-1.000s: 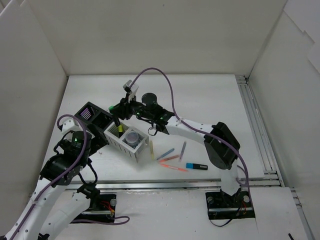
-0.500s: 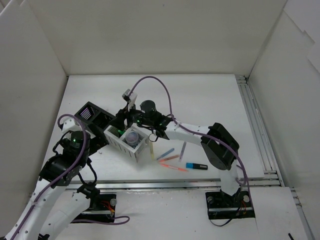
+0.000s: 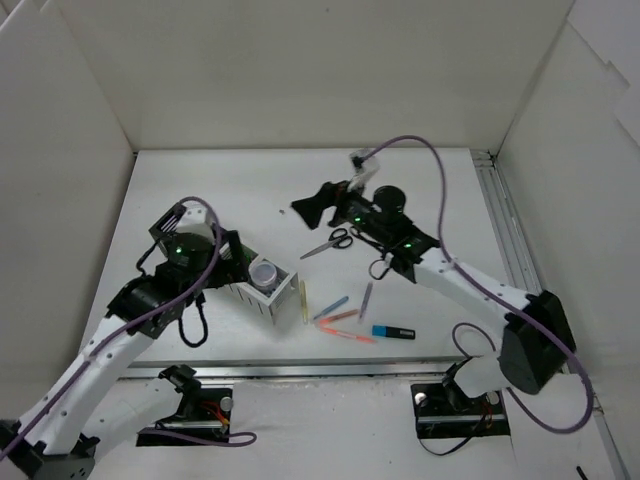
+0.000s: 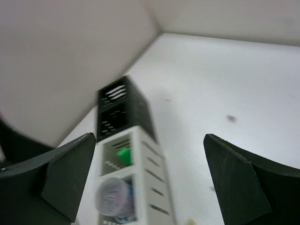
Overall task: Sort the stationery into containers
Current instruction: Pick up the pen from the center of the board.
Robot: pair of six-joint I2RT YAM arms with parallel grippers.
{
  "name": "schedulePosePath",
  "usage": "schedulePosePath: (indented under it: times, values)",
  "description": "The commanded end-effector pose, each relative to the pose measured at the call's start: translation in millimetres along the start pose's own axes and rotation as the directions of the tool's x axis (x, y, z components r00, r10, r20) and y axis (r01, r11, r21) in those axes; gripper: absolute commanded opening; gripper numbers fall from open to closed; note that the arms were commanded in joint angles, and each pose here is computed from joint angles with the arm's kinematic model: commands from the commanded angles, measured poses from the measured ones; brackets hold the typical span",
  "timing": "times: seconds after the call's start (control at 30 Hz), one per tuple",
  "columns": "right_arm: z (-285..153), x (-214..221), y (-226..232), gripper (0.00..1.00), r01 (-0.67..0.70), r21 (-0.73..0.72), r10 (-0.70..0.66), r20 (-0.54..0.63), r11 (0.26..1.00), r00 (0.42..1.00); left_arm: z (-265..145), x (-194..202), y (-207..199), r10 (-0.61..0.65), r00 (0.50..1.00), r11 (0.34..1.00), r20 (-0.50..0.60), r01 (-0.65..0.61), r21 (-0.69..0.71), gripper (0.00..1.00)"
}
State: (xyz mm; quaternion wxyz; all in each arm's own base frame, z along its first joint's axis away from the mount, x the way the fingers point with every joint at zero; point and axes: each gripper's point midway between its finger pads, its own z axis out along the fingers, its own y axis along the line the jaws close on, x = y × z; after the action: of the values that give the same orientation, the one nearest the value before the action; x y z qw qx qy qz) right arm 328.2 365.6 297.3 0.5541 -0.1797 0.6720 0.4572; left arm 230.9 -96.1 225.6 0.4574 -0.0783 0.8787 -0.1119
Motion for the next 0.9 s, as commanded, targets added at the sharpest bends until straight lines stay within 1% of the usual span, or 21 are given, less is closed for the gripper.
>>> schedulePosePath:
  times: [0.0, 0.03, 0.07, 0.1, 0.17, 0.2, 0.27, 0.3, 0.37, 0.4, 0.43, 0.47, 0.5, 0.53, 0.57, 0.6, 0.67, 0.73, 0.77, 0.8, 0.87]
  values:
    - [-57.8, -16.0, -70.2, 0.98, -0.137, 0.317, 0.135, 0.028, 0.938, 0.990, -1.5, -37.9, -61.1, 0.155, 0.984, 0.970, 0.089, -0.168, 0.175, 1.00]
    - [-80.3, -17.3, -75.9, 0.98, -0.115, 0.378, 0.120, 0.012, 0.918, 0.993, 7.8, -31.1, -72.8, 0.233, 0.970, 0.951, 0.067, -0.241, 0.193, 1.00]
    - [-98.0, -13.7, -92.2, 0.98, -0.083, 0.475, 0.097, -0.007, 0.876, 0.995, 7.2, -36.5, -87.5, 0.254, 0.963, 0.937, 0.088, -0.268, 0.225, 0.99]
    - [-130.8, 0.9, -104.0, 0.98, 0.024, 0.549, 0.056, -0.129, 0.836, 0.990, 11.1, -27.5, -102.9, 0.295, 0.952, 0.916, 0.075, -0.305, 0.262, 1.00]
    - [-162.5, 20.8, -109.7, 0.98, 0.166, 0.572, 0.008, -0.288, 0.803, 0.958, 14.6, -28.7, -118.1, 0.324, 0.941, 0.889, 0.100, -0.339, 0.308, 1.00]
    - [-190.2, 44.2, -108.4, 0.98, 0.278, 0.539, -0.009, -0.448, 0.795, 0.894, 14.4, -21.3, -128.5, 0.343, 0.935, 0.864, 0.093, -0.353, 0.360, 0.99]
    - [-213.4, 69.9, -106.5, 0.98, 0.340, 0.515, 0.022, -0.573, 0.787, 0.819, 15.2, -20.4, -137.6, 0.349, 0.929, 0.837, 0.125, -0.369, 0.403, 0.99]
    - [-228.1, 93.8, -102.8, 0.98, 0.377, 0.485, 0.054, -0.666, 0.789, 0.744, 13.8, -19.6, -139.7, 0.352, 0.926, 0.826, 0.136, -0.376, 0.420, 1.00]
    - [-230.7, 113.0, -97.7, 0.98, 0.372, 0.487, 0.108, -0.708, 0.791, 0.698, 13.3, -19.3, -139.0, 0.348, 0.926, 0.824, 0.148, -0.377, 0.422, 1.00]
    - [-232.0, 129.7, -95.6, 0.98, 0.373, 0.474, 0.146, -0.752, 0.798, 0.643, 10.9, -20.0, -137.6, 0.345, 0.926, 0.825, 0.153, -0.377, 0.422, 1.00]
    - [-230.0, 132.5, -95.4, 0.98, 0.375, 0.479, 0.161, -0.760, 0.794, 0.630, 11.4, -20.6, -135.8, 0.341, 0.927, 0.830, 0.154, -0.374, 0.413, 1.00]
    - [-231.1, 136.3, -98.6, 0.98, 0.391, 0.498, 0.181, -0.766, 0.774, 0.617, 10.9, -19.1, -132.1, 0.343, 0.928, 0.836, 0.145, -0.373, 0.403, 0.99]
    - [-238.6, 149.3, -100.4, 0.98, 0.401, 0.503, 0.232, -0.797, 0.765, 0.557, 9.4, -20.6, -128.6, 0.337, 0.930, 0.844, 0.148, -0.368, 0.391, 1.00]
    - [-239.1, 149.5, -100.3, 0.98, 0.408, 0.508, 0.247, -0.804, 0.759, 0.541, 9.0, -19.7, -126.5, 0.337, 0.930, 0.846, 0.146, -0.367, 0.386, 1.00]
    - [-243.8, 149.7, -108.0, 0.98, 0.451, 0.531, 0.262, -0.806, 0.718, 0.531, 11.0, -15.2, -123.5, 0.341, 0.930, 0.848, 0.137, -0.367, 0.381, 1.00]
    - [-252.1, 155.6, -112.0, 0.98, 0.480, 0.542, 0.302, -0.818, 0.690, 0.490, 9.0, -16.1, -121.3, 0.336, 0.931, 0.851, 0.146, -0.366, 0.378, 1.00]
    - [-249.4, 157.3, -110.4, 0.98, 0.510, 0.515, 0.289, -0.840, 0.689, 0.459, 10.6, -13.1, -116.9, 0.337, 0.931, 0.857, 0.140, -0.365, 0.365, 0.99]
    - [-245.9, 157.1, -113.1, 0.98, 0.565, 0.452, 0.249, -0.881, 0.690, 0.402, 10.6, -13.9, -111.8, 0.335, 0.932, 0.866, 0.142, -0.364, 0.344, 0.99]
    - [-251.2, 156.4, -113.1, 0.98, 0.620, 0.393, 0.213, -0.914, 0.679, 0.347, 10.7, -12.0, -109.3, 0.337, 0.932, 0.868, 0.136, -0.363, 0.338, 1.00]
    - [-259.8, 158.1, -118.5, 0.98, 0.672, 0.312, 0.183, -0.949, 0.671, 0.258, 11.0, -10.9, -107.8, 0.338, 0.931, 0.869, 0.134, -0.364, 0.335, 0.99]
    - [-259.7, 155.4, -122.9, 0.98, 0.717, 0.254, 0.144, -0.967, 0.649, 0.212, 12.3, -8.8, -105.2, 0.343, 0.930, 0.870, 0.132, -0.368, 0.327, 0.99]
